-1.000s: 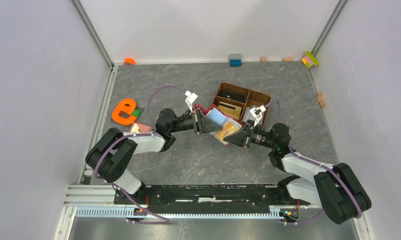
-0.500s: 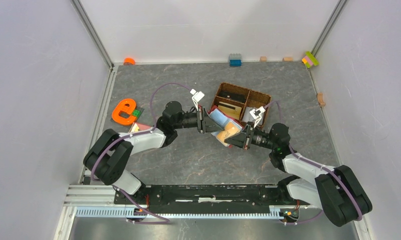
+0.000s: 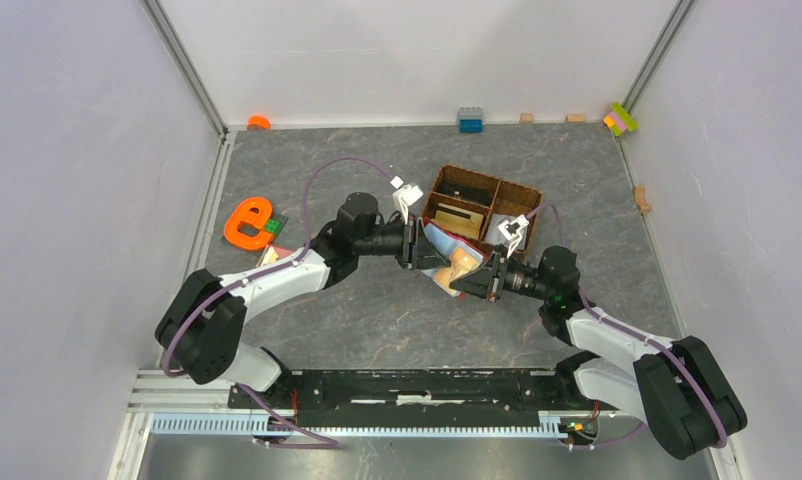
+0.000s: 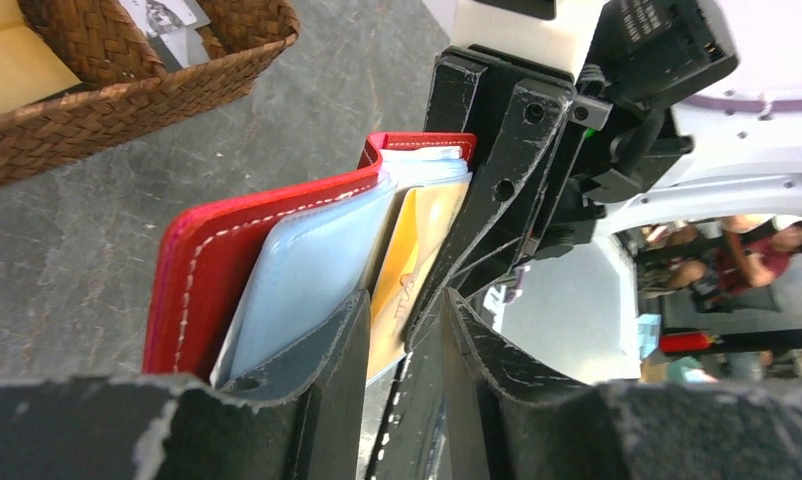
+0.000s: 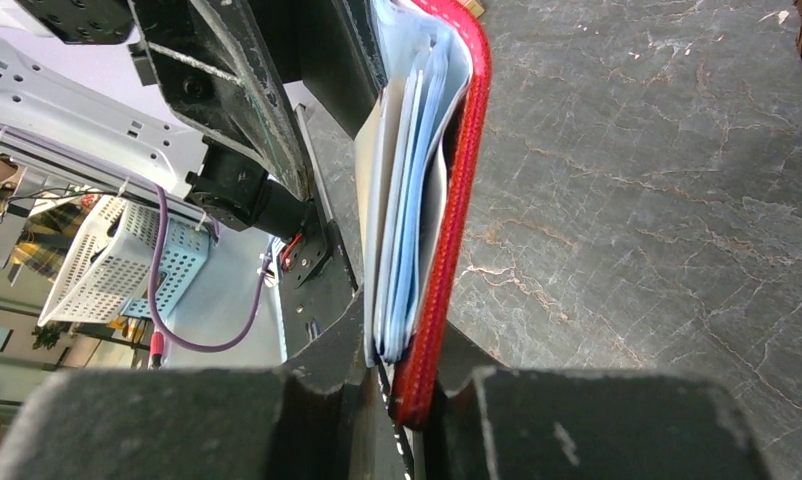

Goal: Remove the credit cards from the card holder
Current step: Remove the credit card from the card holder.

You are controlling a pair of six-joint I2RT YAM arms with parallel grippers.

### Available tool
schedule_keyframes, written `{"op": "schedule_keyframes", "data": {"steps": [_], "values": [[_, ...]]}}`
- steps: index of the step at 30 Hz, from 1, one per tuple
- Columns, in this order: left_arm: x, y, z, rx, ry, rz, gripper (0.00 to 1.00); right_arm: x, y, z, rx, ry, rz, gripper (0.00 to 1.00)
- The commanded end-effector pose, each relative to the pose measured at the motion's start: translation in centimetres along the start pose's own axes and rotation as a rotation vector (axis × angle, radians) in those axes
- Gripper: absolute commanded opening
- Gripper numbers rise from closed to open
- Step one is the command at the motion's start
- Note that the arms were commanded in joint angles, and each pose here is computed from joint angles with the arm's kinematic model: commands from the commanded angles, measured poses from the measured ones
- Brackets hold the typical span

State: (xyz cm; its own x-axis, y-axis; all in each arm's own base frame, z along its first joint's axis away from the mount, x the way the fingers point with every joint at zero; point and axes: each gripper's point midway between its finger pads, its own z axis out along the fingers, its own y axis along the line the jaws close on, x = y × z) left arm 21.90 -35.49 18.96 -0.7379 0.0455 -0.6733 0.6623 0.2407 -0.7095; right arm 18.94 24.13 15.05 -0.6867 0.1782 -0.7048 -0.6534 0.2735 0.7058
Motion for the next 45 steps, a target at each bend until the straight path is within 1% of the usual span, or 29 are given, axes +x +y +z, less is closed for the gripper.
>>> {"op": "schedule_keyframes", "data": {"steps": [1, 4, 8, 11, 14, 18, 19, 21, 24, 26, 29, 30, 36, 37, 41, 42, 43, 45], "values": [[2.3, 2.5, -0.3, -0.172, 0.099, 0.061, 0.41, -3.9, 4.4, 0.5, -0.164, -0.078, -0.182, 0.05], [2.2, 3.0, -0.6, -0.221, 0.094, 0.084, 0.43, -3.8, 4.3, 0.5, -0.166, -0.075, -0.177, 0.07], [2.5, 3.2, -0.6, -0.263, 0.117, 0.115, 0.46, -3.7, 4.3, 0.6, -0.170, -0.071, -0.167, 0.08], [3.1, 1.7, 0.1, -0.167, 0.150, 0.092, 0.44, -3.7, 4.1, 0.6, -0.167, -0.069, -0.160, 0.09], [3.9, 0.0, 0.9, -0.050, 0.192, 0.056, 0.34, -3.6, 4.0, 0.7, -0.166, -0.062, -0.150, 0.09], [4.0, -1.1, 1.0, 0.017, 0.197, 0.051, 0.12, -3.4, 3.8, 0.8, -0.163, -0.058, -0.142, 0.11], [3.9, -1.2, 1.0, 0.022, 0.193, 0.055, 0.07, -3.4, 3.8, 0.8, -0.162, -0.058, -0.141, 0.13], [3.8, -1.4, 0.9, 0.030, 0.185, 0.057, 0.02, -3.5, 3.7, 0.8, -0.159, -0.059, -0.139, 0.17], [3.8, -1.9, 1.0, 0.060, 0.181, 0.047, 0.02, -3.5, 3.5, 0.7, -0.151, -0.060, -0.133, 0.27], [3.3, -2.0, 0.9, 0.085, 0.156, 0.031, 0.02, -3.5, 3.3, 0.7, -0.141, -0.065, -0.131, 0.31], [2.4, -0.8, 0.4, 0.056, 0.097, -0.018, 0.02, -3.8, 2.6, 0.4, -0.113, -0.084, -0.123, 0.44], [2.1, -0.3, 0.2, 0.041, 0.080, -0.028, 0.02, -3.8, 2.4, 0.3, -0.104, -0.089, -0.118, 0.45], [1.8, 1.4, 0.1, -0.013, 0.047, -0.071, 0.02, -4.0, 1.9, 0.0, -0.086, -0.113, -0.101, 0.45], [1.8, 1.7, 0.1, -0.017, 0.043, -0.080, 0.02, -4.0, 1.7, -0.1, -0.082, -0.116, -0.098, 0.42], [1.5, 2.0, -0.1, 0.001, 0.019, -0.114, 0.02, -4.0, 1.2, -0.2, -0.066, -0.128, -0.075, 0.21], [1.5, 2.1, 0.0, 0.007, 0.019, -0.120, 0.02, -3.9, 1.0, -0.2, -0.063, -0.129, -0.066, 0.17], [1.4, 2.1, 0.0, 0.012, 0.014, -0.125, 0.02, -3.9, 1.0, -0.2, -0.065, -0.132, -0.061, 0.14], [1.4, 2.2, -0.1, 0.011, 0.009, -0.132, 0.02, -3.9, 1.1, -0.4, -0.074, -0.141, -0.047, 0.13]]}}
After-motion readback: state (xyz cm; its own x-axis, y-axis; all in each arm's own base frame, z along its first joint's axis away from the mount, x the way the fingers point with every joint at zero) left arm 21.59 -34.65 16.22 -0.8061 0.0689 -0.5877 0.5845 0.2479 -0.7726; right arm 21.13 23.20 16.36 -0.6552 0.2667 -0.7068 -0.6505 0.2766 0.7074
